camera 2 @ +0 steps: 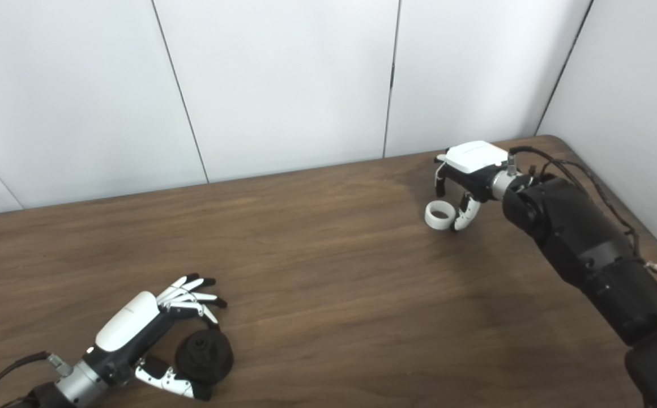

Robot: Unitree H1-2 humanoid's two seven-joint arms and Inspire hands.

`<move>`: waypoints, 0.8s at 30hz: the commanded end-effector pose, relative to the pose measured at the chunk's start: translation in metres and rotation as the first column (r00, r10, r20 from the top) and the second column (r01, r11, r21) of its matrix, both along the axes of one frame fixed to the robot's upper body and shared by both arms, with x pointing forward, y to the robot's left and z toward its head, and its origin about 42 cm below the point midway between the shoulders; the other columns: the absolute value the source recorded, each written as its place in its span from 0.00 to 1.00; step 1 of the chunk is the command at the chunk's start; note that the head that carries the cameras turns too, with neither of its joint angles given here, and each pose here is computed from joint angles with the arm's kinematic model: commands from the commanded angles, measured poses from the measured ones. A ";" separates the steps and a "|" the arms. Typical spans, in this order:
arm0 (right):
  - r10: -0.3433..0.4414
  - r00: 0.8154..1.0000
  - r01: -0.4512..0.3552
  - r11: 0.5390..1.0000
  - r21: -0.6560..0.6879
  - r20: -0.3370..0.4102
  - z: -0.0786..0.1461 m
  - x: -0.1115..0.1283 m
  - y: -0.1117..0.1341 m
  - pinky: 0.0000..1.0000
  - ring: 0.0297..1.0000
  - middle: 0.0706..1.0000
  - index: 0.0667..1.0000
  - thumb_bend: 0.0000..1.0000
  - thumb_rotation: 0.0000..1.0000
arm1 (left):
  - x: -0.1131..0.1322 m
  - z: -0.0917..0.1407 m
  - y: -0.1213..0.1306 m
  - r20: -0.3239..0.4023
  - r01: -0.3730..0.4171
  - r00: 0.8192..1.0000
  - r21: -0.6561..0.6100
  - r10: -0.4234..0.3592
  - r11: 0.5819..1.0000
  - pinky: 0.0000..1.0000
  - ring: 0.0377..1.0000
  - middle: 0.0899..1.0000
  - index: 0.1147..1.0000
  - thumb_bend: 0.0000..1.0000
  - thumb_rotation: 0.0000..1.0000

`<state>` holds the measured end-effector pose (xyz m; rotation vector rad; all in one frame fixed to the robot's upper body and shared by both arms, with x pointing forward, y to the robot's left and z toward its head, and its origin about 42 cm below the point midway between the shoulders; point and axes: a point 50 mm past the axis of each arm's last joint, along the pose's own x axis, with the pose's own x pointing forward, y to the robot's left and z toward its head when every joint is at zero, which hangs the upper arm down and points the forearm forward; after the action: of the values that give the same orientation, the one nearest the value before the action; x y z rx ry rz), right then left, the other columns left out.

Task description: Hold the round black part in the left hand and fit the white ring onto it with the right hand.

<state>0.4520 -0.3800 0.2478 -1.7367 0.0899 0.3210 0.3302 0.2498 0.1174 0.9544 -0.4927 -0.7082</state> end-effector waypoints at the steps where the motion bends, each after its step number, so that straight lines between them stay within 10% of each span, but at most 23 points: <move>1: 0.042 0.997 -0.042 0.999 0.006 0.066 0.028 0.009 0.013 1.00 1.00 0.95 0.61 1.00 0.22 | 0.002 -0.003 0.008 -0.010 -0.001 1.000 0.059 0.002 0.998 1.00 0.94 0.76 0.41 0.52 0.05; 24: 0.034 0.998 -0.035 0.999 0.024 0.056 0.018 0.007 0.011 1.00 1.00 0.96 0.63 1.00 0.22 | 0.003 -0.002 0.012 -0.005 -0.007 1.000 0.058 0.007 0.998 0.99 0.93 0.76 0.41 0.52 0.05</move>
<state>0.4539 -0.3682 0.2468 -1.7204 0.0662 0.3307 0.3306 0.2495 0.1158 0.9496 -0.4983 -0.7023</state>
